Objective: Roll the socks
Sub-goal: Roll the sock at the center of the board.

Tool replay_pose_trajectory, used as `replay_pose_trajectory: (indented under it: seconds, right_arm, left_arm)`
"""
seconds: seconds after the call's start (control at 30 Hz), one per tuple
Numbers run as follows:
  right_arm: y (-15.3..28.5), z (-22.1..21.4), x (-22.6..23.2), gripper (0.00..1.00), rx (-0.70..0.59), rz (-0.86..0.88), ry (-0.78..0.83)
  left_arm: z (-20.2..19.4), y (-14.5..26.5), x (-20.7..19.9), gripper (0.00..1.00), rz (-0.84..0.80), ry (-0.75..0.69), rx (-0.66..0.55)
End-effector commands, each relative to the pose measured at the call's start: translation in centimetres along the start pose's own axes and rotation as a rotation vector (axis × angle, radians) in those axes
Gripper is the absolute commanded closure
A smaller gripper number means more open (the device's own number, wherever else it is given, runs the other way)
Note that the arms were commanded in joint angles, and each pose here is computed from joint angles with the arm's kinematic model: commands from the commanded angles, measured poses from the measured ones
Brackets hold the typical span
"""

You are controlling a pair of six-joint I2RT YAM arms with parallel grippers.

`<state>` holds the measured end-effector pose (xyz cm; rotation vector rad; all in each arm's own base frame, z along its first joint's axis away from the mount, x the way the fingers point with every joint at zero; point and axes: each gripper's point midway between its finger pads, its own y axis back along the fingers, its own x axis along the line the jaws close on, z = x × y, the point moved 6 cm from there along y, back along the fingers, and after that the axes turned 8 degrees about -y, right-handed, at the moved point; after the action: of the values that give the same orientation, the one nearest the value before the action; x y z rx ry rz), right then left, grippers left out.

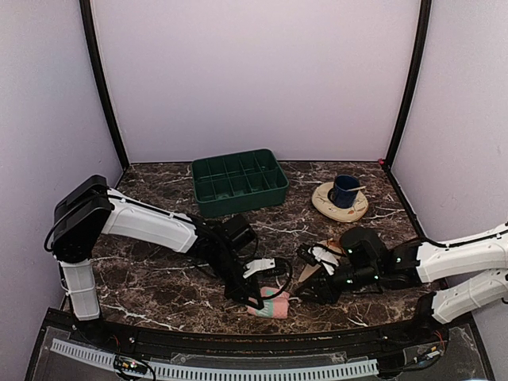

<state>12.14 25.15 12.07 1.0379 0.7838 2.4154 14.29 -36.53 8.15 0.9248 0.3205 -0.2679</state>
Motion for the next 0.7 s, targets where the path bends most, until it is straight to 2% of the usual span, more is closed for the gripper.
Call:
replay_pose_trajectory:
  seconds: [0.0, 0.17, 0.43, 0.67]
  right_arm:
    - [0.1, -0.3, 0.7, 0.56, -0.032, -0.134, 0.141]
    - [-0.3, -0.8, 2.7, 0.55, -0.048, -0.198, 0.285]
    - [-1.1, -1.1, 5.0, 0.54, -0.057, -0.266, 0.416]
    - [-3.2, -1.3, 6.8, 0.53, 0.002, -0.33, 0.548]
  left_arm:
    - [-4.2, -1.2, -0.6, 1.0, -0.107, 0.155, 0.185]
    - [-4.2, -1.0, -0.2, 1.0, -0.146, 0.194, 0.19]
    - [-4.0, -0.8, 0.1, 1.0, -0.204, 0.242, 0.173]
    - [-3.8, -1.0, 0.5, 1.0, -0.221, 0.252, 0.175]
